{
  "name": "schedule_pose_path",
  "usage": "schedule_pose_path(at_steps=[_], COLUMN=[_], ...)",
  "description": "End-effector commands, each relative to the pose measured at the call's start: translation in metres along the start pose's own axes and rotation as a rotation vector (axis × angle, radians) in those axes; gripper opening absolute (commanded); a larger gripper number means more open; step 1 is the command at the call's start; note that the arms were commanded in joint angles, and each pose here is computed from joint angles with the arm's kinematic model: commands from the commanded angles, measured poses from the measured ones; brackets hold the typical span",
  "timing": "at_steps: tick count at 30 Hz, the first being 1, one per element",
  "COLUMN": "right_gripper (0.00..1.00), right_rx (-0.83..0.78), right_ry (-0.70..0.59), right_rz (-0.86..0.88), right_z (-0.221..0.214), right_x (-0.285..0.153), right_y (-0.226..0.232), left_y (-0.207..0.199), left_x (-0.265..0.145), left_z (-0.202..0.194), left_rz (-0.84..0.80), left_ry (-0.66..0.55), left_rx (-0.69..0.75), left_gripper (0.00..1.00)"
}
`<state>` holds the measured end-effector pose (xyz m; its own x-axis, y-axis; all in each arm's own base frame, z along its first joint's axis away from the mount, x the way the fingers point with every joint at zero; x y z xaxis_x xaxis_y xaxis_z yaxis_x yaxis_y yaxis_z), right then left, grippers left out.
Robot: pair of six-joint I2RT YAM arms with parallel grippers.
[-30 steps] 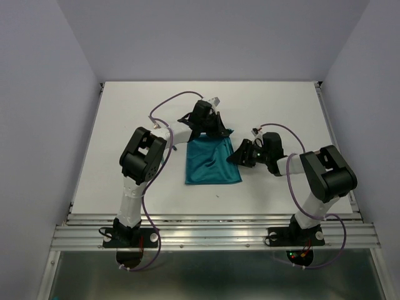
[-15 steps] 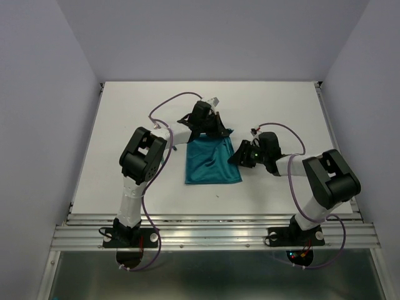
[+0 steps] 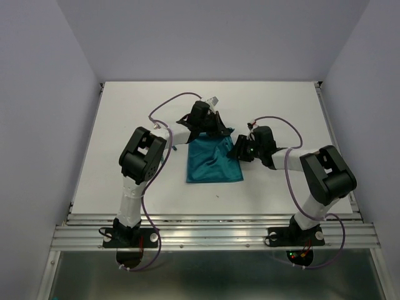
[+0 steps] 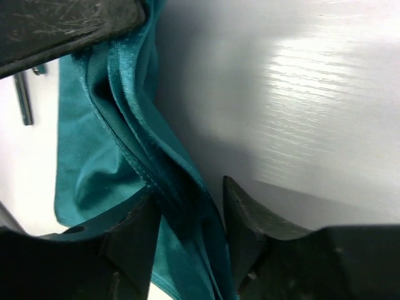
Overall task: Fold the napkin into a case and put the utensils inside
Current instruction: Fold the 2/3-rectangle-folded napkin at the center of the board.
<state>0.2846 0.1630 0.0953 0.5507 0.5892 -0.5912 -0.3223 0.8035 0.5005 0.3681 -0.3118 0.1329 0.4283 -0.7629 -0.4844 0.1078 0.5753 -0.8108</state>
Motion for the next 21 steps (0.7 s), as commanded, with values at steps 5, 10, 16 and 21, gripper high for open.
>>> schedule_pose_path(at_steps=[5,10,16,21], right_gripper=[0.27,0.18,0.2,0.33], right_rx=[0.007,-0.034,-0.043,-0.038], right_ry=[-0.031,-0.016,0.01,0.009], right_rz=[-0.087,-0.198,-0.421,-0.444], right_z=[0.002,0.008,0.006,0.001], right_x=[-0.003,-0.004,-0.001,-0.001], right_y=[0.0,0.013,0.019,0.025], left_y=[-0.015,-0.011,-0.004,0.005], left_x=[-0.013,-0.01,-0.004,0.001], left_z=[0.01,0.009,0.008,0.006], left_rz=[-0.07,-0.07,-0.071,-0.073], left_ry=[-0.04,-0.04,-0.041,-0.025], left_rx=[0.026,0.023,0.029,0.032], left_gripper=[0.0,0.0,0.0,0.0])
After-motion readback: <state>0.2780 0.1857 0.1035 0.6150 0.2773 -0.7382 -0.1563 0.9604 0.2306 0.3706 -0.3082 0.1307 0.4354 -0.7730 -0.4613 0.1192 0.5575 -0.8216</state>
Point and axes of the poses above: each gripper's point midway between its finger pads, its own x axis out along the fingers, its own y axis along the line the jaws close on, z = x × y, the point moved 10 cm from there along -x, back along the fingers, and after that the axes turned 11 degrees about -x, right-handed, at the moved point
